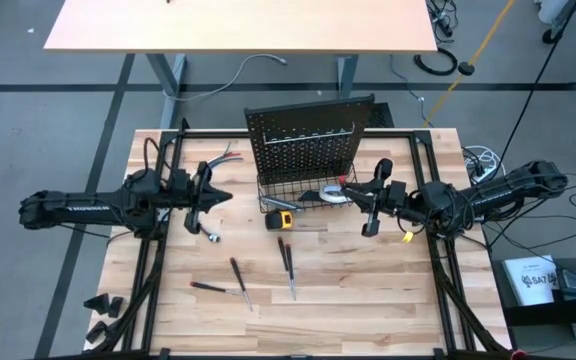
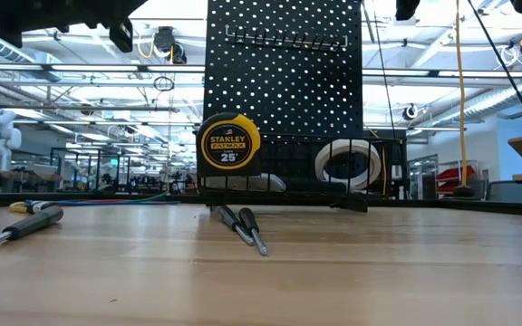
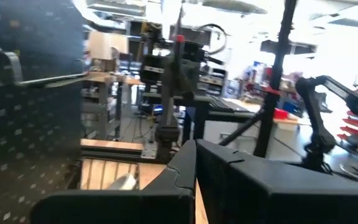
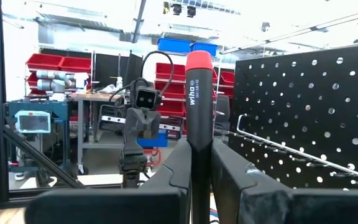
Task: Hang tools onto peg board
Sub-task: Hang the black screwdriver onto the pegboard
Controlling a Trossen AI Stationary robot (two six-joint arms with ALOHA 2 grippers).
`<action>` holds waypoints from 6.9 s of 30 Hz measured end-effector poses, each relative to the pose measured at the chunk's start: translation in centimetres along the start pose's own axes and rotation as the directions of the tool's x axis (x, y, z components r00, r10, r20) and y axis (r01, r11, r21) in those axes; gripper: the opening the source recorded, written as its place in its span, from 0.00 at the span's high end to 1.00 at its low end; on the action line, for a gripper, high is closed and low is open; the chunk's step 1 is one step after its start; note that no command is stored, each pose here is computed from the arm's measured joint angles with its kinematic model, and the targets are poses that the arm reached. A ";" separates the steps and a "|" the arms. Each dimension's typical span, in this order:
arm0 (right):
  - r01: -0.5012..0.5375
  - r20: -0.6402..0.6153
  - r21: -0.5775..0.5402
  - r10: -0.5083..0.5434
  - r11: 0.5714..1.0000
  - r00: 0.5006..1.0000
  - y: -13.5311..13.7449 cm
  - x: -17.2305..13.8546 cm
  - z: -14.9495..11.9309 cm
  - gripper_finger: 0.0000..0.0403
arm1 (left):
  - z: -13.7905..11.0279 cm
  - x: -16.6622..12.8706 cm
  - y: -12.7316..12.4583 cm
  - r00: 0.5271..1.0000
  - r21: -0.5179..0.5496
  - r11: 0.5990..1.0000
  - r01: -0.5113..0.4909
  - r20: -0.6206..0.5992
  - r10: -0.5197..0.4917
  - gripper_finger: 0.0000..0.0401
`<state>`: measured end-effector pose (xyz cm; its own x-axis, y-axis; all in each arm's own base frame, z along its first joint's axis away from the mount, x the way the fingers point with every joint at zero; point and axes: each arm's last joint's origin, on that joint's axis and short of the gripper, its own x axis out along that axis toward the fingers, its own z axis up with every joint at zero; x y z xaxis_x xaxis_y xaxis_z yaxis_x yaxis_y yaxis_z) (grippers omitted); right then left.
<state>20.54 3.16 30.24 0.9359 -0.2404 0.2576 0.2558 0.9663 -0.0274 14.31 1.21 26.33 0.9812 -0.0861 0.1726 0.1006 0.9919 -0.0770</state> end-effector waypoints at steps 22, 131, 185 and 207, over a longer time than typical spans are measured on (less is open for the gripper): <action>0.248 0.146 -0.007 -0.245 0.969 0.958 -1.1 0.3 1.4 0.94 | -1.3 0.2 -0.6 0.987 0.038 0.993 0.114 -0.121 -0.109 0.98; 0.612 0.089 -0.169 -0.607 0.772 0.790 -0.1 4.6 -0.5 0.61 | -1.7 0.6 -0.6 0.982 0.043 0.990 0.131 -0.144 -0.124 0.98; 0.313 -0.827 0.266 0.049 0.912 0.560 16.0 9.6 -13.5 0.61 | -9.9 1.3 -10.2 0.696 -0.203 0.937 0.284 -0.629 -0.347 0.98; 0.317 -0.813 0.281 0.049 0.906 0.580 17.1 9.1 -13.1 0.62 | -13.2 3.5 -11.6 0.572 0.237 0.782 0.577 -0.800 -0.180 0.61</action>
<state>36.65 16.33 19.51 0.7525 -0.1661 -0.6373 0.4601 0.8250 0.3282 18.80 -11.80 14.84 0.6750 -0.3023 -0.6730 0.6057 0.7479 0.2716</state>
